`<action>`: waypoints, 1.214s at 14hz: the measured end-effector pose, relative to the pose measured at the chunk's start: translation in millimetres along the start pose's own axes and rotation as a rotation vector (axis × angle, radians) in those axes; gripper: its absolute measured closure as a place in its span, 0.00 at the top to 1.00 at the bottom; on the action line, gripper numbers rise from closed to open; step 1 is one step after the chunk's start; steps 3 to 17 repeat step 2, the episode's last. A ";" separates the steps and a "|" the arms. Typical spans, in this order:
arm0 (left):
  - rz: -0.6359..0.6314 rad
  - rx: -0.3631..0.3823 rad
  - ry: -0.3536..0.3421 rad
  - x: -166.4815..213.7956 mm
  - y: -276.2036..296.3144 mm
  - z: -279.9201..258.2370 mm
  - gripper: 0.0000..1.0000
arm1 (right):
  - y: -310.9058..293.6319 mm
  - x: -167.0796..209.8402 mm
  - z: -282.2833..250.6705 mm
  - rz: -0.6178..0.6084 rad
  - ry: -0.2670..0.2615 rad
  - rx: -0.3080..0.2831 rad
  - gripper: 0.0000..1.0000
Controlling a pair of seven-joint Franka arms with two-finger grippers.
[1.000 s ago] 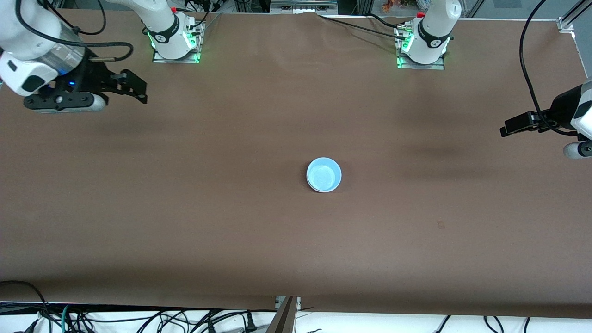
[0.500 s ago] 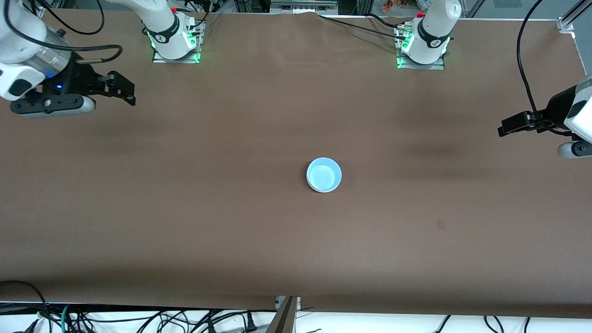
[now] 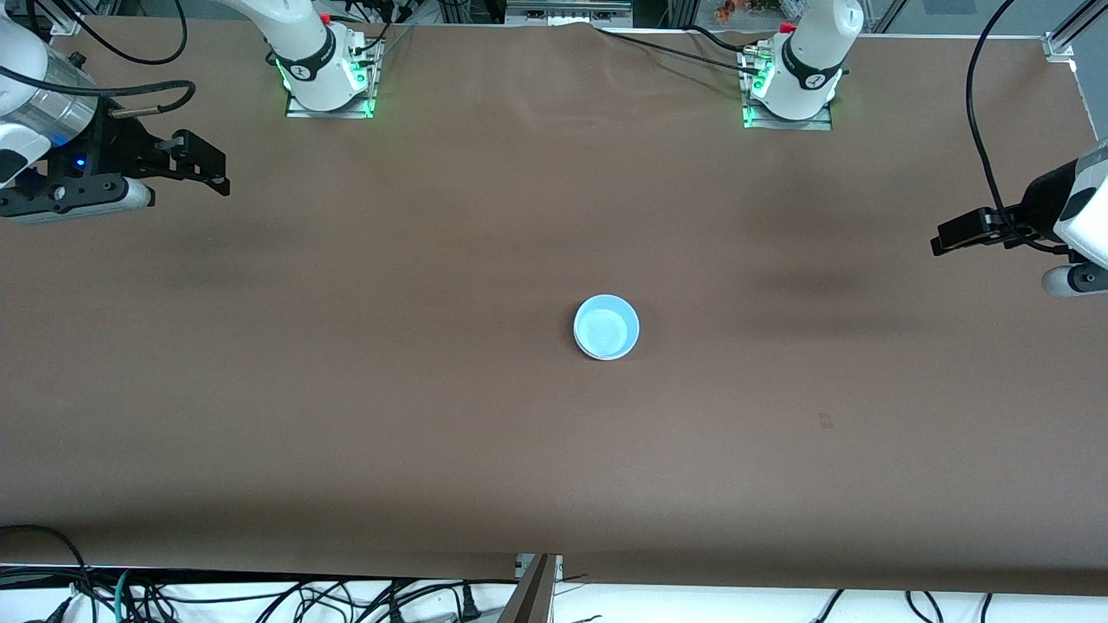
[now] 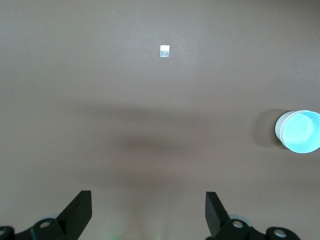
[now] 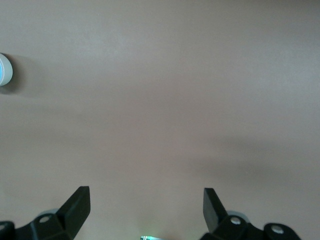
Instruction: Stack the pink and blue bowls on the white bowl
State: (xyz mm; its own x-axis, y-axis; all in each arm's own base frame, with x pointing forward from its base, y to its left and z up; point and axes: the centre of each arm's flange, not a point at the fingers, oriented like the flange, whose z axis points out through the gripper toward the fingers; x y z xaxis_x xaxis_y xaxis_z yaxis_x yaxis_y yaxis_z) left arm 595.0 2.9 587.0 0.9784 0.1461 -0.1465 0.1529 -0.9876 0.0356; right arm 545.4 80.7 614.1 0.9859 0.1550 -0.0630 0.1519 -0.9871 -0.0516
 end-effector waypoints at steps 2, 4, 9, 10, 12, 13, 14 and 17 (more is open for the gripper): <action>0.000 0.000 0.000 0.0 0.0 0.0 1.00 | 5.5 0.1 -0.8 -0.005 0.002 0.001 1.00; 0.000 0.000 0.000 0.0 0.0 0.0 1.00 | 5.5 0.1 -0.8 -0.005 0.002 0.001 1.00; 0.000 0.000 0.000 0.0 0.0 0.0 1.00 | 5.5 0.1 -0.8 -0.005 0.002 0.001 1.00; 0.000 0.000 0.000 0.0 0.0 0.0 1.00 | 5.5 0.1 -0.8 -0.005 0.002 0.001 1.00; 0.000 0.000 0.000 0.0 0.0 0.0 1.00 | 5.5 0.1 -0.8 -0.005 0.002 0.001 1.00; 0.000 0.000 0.000 0.0 0.0 0.0 1.00 | 5.5 0.1 -0.8 -0.005 0.002 0.001 1.00; 0.000 0.000 0.000 0.0 0.0 0.0 1.00 | 5.5 0.1 -0.8 -0.005 0.002 0.001 1.00; 0.000 0.000 0.000 0.0 0.0 0.0 1.00 | 5.5 0.1 -0.8 -0.005 0.002 0.001 1.00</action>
